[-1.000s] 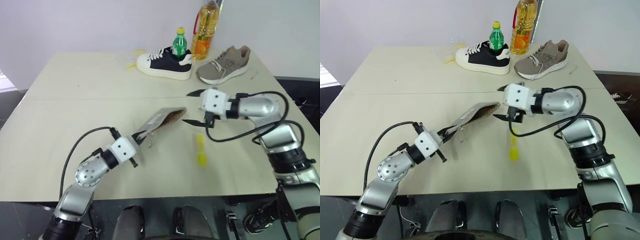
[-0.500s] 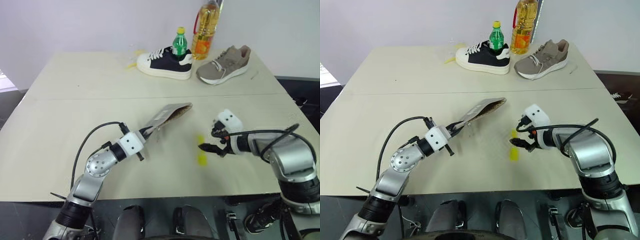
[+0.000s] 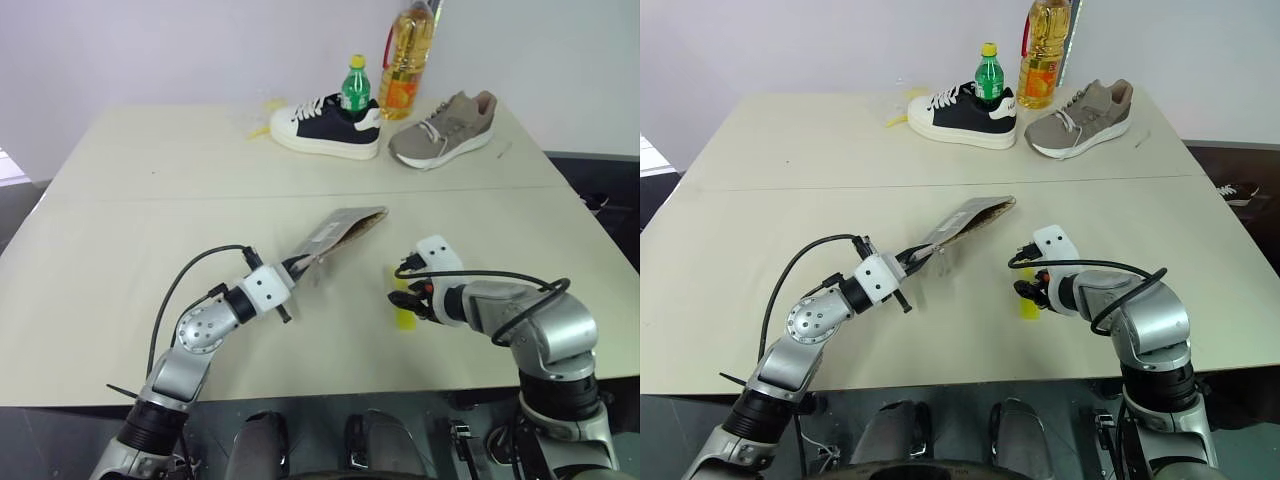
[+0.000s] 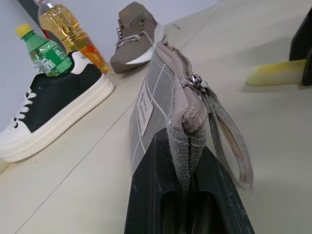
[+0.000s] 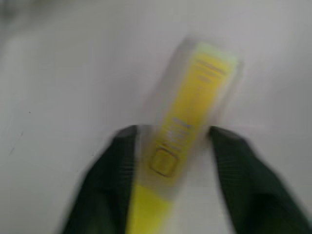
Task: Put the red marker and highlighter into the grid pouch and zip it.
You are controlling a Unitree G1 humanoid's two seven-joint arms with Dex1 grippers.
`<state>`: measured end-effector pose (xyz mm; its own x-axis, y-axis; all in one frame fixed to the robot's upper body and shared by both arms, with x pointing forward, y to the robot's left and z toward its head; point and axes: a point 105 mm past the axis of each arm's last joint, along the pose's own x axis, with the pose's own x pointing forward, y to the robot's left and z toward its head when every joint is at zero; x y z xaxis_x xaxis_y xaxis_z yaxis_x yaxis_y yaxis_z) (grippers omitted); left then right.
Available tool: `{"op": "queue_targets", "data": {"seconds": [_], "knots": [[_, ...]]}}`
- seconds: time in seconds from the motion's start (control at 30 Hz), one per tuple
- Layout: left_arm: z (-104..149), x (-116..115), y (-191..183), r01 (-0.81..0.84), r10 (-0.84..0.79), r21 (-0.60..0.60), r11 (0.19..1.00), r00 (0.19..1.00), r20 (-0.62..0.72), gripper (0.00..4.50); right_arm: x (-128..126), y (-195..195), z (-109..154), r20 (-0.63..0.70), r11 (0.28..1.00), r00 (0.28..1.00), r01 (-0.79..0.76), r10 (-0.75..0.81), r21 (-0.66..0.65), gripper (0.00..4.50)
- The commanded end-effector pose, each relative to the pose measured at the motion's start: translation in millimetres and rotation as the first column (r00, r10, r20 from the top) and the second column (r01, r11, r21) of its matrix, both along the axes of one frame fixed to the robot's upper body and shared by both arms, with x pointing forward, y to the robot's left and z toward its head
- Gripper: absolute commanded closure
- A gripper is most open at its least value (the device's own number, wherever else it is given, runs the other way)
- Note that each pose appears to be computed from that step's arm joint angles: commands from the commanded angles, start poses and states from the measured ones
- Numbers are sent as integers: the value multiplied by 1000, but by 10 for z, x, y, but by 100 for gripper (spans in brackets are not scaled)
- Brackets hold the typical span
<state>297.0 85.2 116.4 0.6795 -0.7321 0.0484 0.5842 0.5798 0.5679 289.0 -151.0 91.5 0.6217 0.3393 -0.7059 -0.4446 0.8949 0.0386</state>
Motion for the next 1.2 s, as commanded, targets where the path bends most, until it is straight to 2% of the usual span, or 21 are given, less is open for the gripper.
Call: {"op": "queue_targets", "data": {"seconds": [0.03,0.1,0.17,0.2,0.3,0.4,0.8,1.07,1.2], "knots": [[117,-5,34,-12,13,-22,1000,999,52,450,116,59,265,175,986,977,-103,125,-129,366],[126,2,73,-30,32,-27,999,998,54,450,218,92,486,375,903,860,-196,346,-382,366],[137,7,112,-48,50,-32,998,997,56,450,252,85,531,382,811,770,-284,511,-511,366],[141,9,130,-54,56,-33,998,997,57,450,287,69,569,390,790,741,-301,546,-534,366],[151,1,161,-63,65,-33,997,996,59,450,396,66,775,452,777,669,-317,590,-545,366],[151,-20,152,-60,62,-32,998,996,60,450,467,68,852,459,725,603,-320,653,-611,366],[150,-105,69,-27,29,-36,999,998,53,450,554,265,801,409,588,466,-350,785,-729,366],[132,-159,39,5,-4,-19,1000,999,38,450,528,389,836,339,447,330,-349,881,-823,366],[129,-160,33,15,-14,-14,1000,999,35,450,497,470,871,335,418,274,-353,902,-837,366]]}}
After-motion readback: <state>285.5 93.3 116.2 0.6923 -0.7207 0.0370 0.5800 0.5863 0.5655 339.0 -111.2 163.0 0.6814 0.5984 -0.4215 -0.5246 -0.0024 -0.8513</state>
